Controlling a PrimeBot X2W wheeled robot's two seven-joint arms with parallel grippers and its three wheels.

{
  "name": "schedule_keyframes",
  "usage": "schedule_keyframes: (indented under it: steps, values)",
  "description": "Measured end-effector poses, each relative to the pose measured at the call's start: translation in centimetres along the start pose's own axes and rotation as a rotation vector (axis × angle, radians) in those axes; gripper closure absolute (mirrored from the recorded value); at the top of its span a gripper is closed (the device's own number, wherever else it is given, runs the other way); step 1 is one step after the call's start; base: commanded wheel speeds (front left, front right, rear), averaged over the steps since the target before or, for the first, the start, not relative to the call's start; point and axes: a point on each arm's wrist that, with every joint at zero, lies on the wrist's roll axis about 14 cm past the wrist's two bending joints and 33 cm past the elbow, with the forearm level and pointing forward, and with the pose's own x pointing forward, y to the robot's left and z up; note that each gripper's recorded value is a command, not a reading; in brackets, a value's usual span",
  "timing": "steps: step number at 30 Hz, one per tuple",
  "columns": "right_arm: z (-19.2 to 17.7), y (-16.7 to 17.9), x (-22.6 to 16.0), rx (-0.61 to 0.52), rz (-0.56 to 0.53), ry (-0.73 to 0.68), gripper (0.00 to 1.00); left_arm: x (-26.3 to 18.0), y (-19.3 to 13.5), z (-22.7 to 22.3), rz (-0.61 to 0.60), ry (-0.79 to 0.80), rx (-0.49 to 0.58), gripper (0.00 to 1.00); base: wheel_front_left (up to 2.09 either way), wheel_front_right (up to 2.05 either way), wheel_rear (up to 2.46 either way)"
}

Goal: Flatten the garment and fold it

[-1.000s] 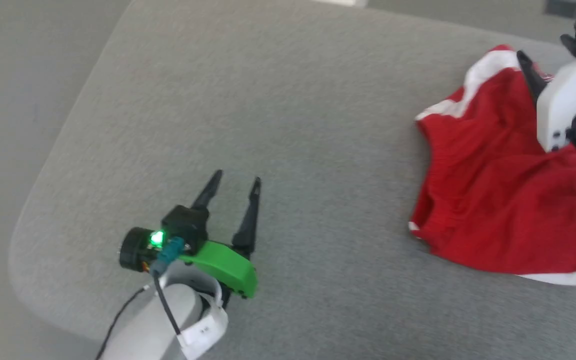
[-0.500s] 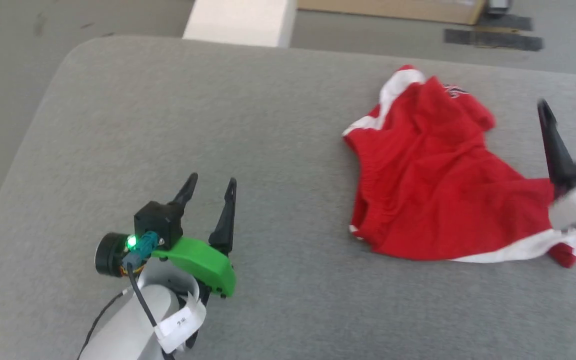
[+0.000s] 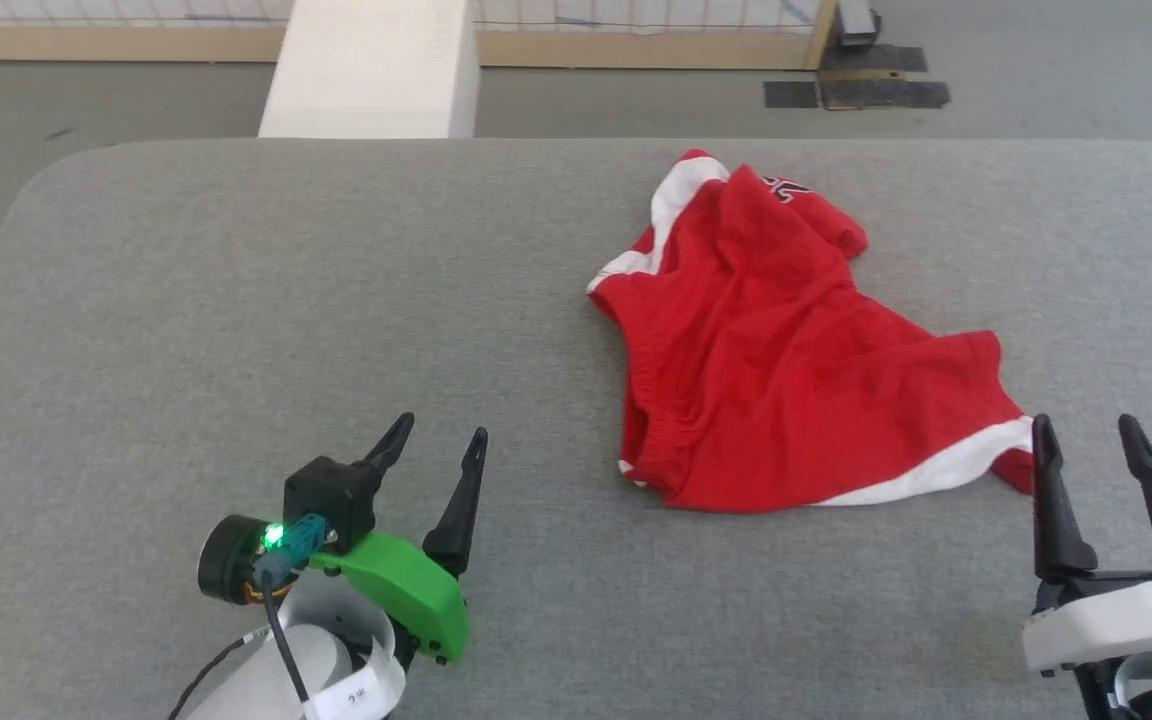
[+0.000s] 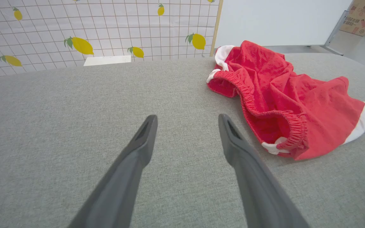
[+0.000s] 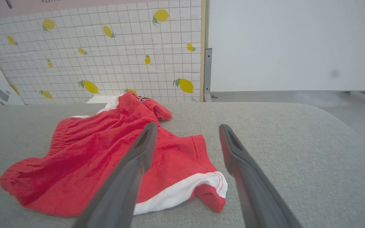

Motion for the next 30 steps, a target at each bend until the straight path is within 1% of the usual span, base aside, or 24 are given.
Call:
schedule_keyframes:
  steps: [3, 5, 7, 10, 15, 16, 18, 22, 24, 27, 30]
  values:
    - [0.0, -0.2, -0.3, 0.004, -0.017, 0.001, 0.0, 0.3, -1.0, 0.3, -0.037, -0.014, -0.003, 0.0, 0.0, 0.0, 0.0]
    - [-0.2, -0.3, -0.4, 0.003, -0.023, 0.006, 0.0, 0.5, -2.0, 0.2, -0.085, -0.008, -0.005, 0.0, 0.0, 0.0, 0.0]
    - [-0.5, -0.2, -0.4, 0.001, -0.024, 0.016, 0.0, 0.9, -3.5, 0.2, -0.158, 0.018, -0.012, 0.0, 0.0, 0.0, 0.0]
    - [-1.0, -0.3, -0.3, -0.001, -0.028, 0.031, 0.0, 1.7, -6.0, -0.3, -0.288, 0.113, -0.029, 0.0, 0.0, 0.0, 0.0]
    - [-2.1, -0.8, -0.1, -0.004, -0.049, 0.063, 0.0, 2.4, -9.2, -2.4, -0.479, 0.354, -0.033, 0.0, 0.0, 0.0, 0.0]
    - [-2.3, -0.9, -0.1, -0.007, -0.052, 0.068, 0.0, 2.5, -9.4, -2.8, -0.496, 0.392, -0.042, 0.0, 0.0, 0.0, 0.0]
    - [-2.7, -1.1, 0.0, -0.013, -0.058, 0.08, 0.0, 2.8, -9.7, -3.6, -0.529, 0.472, -0.026, 0.0, 0.0, 0.0, 0.0]
    - [-3.1, -1.5, 0.3, -0.015, -0.073, 0.083, 0.0, 3.8, -9.2, -5.0, -0.538, 0.573, 0.016, 0.0, 0.0, 0.0, 0.0]
    - [-3.4, -1.7, 0.2, -0.017, -0.082, 0.092, 0.0, 4.3, -9.1, -5.5, -0.546, 0.595, 0.024, 0.0, 0.0, 0.0, 0.0]
    - [-4.3, -2.4, -0.1, -0.028, -0.105, 0.118, 0.0, 4.7, -9.8, -6.1, -0.585, 0.616, -0.012, 0.0, 0.0, 0.0, 0.0]
    - [-4.8, -2.9, -0.1, -0.032, -0.119, 0.13, 0.0, 5.0, -10.0, -6.5, -0.595, 0.623, -0.02, 0.0, 0.0, 0.0, 0.0]
